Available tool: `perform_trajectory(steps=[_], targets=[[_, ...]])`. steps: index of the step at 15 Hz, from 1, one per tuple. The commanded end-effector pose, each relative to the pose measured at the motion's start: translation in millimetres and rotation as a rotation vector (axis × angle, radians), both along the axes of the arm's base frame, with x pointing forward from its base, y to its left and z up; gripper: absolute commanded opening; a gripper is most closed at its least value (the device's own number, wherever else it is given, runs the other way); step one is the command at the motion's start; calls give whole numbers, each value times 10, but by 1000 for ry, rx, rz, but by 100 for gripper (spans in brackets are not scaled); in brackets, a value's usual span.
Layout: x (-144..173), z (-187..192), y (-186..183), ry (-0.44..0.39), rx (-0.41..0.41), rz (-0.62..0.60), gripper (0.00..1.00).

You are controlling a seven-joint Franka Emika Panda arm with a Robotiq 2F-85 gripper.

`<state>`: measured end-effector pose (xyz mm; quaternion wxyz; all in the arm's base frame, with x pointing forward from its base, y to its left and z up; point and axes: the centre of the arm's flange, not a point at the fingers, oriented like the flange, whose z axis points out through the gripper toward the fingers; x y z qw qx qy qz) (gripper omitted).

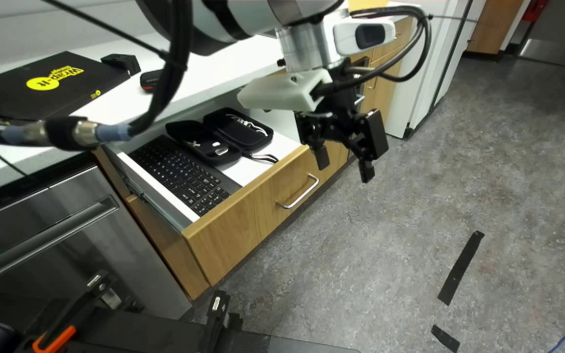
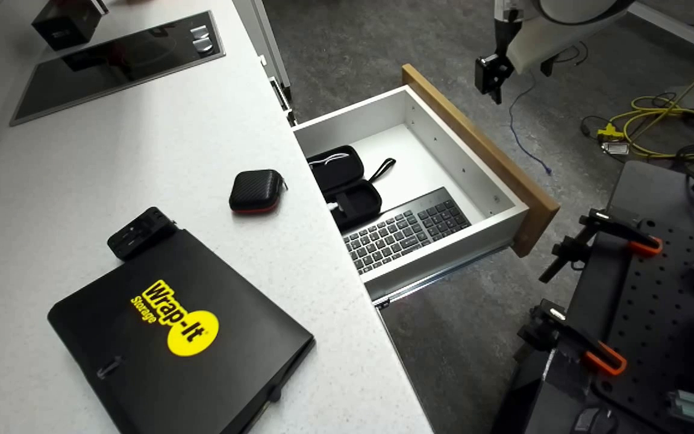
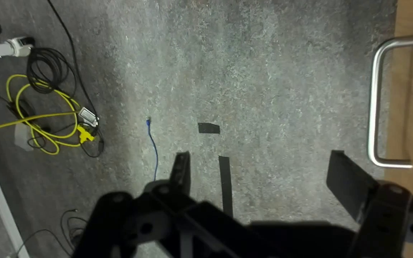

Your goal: Close the drawer

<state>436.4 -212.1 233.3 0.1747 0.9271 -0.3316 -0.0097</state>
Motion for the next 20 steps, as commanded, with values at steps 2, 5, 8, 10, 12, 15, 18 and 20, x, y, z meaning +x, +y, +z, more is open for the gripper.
perform_trajectory(steps=[2, 5, 8, 10, 12, 15, 18, 20], targets=[[504, -650, -304, 13, -47, -148, 100], [676, -927, -305, 35, -3, -202, 100], [932, -1026, -38, 16, 52, -192, 100], [1055, -947, 238, -20, 118, -151, 100], [1186, -884, 557, -42, 173, -86, 100], [1470, -844, 1050, -38, 267, -1, 100], [1659, -814, 1368, -19, 336, 49, 100], [1516, -805, 1394, -40, 310, 38, 100]])
